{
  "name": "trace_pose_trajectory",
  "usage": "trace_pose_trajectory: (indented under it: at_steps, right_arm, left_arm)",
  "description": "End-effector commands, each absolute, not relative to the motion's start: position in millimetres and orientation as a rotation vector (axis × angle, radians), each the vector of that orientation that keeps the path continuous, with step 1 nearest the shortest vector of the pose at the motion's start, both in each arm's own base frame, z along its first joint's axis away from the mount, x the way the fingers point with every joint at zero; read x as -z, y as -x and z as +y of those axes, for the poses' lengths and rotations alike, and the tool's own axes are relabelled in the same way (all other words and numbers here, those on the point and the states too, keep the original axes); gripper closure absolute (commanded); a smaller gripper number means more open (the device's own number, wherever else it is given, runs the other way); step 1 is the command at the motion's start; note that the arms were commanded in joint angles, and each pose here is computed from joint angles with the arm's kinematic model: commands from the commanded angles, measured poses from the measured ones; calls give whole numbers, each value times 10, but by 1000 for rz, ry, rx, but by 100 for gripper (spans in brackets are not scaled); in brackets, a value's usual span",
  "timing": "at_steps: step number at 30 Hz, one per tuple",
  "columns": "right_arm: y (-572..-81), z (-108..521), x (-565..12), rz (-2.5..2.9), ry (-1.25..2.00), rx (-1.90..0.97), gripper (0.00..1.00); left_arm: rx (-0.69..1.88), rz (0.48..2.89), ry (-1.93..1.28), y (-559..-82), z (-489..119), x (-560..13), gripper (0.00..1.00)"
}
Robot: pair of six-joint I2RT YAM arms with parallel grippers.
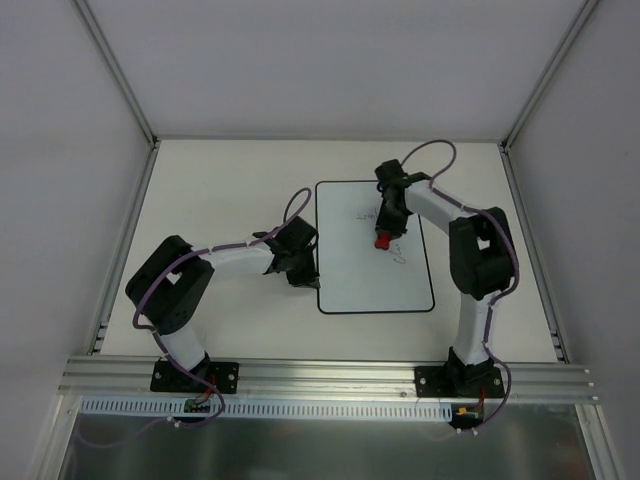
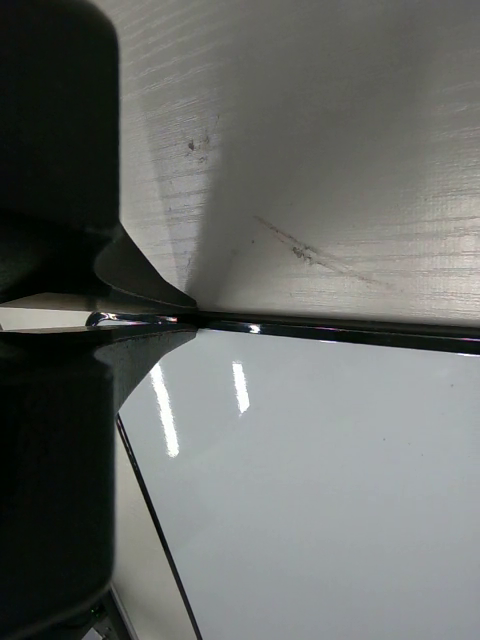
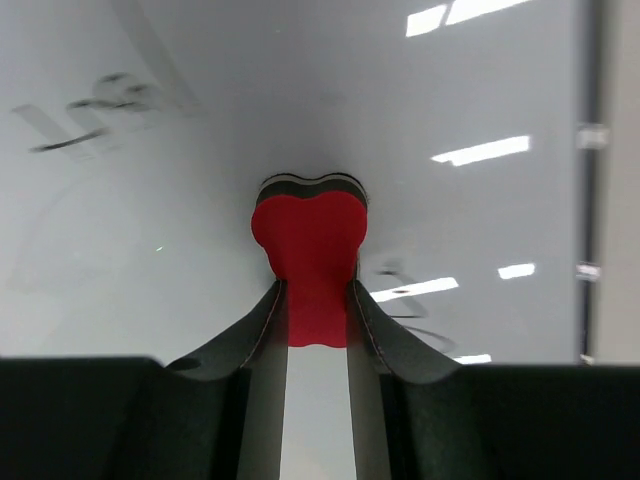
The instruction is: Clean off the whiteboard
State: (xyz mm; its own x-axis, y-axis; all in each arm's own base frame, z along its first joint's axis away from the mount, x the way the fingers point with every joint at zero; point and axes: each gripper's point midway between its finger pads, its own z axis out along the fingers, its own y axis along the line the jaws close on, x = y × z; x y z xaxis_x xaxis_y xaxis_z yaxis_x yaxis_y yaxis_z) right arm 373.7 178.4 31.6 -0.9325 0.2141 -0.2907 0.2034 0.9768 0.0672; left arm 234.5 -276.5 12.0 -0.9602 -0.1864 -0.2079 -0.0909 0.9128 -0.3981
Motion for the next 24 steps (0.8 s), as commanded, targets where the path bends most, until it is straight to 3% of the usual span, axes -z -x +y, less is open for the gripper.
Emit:
trace_pose_trajectory:
  at_steps: [1,9,17,21,24]
  right_arm:
    - [-3378,1073,-196,2868,-443,212,100]
    - [-2978,900,-147,2909,-585,192,100]
    - [-2568,1249,-51,2944,-531,148,100]
    - [-2645,1368,22,2930,-500,119,100]
    - [-2974,1441,-94,2876,-444,103,100]
  left_arm:
    - [285,2983,181,-1995,-2294,246,100]
    - [291,2972,174,-2021,-2295,215,100]
    - [303,2969,168,-2034,-2316,197,100]
    - [307,2967,168,-2035,-2317,192,100]
    - [308,2963,165,-2028,-2306,181,100]
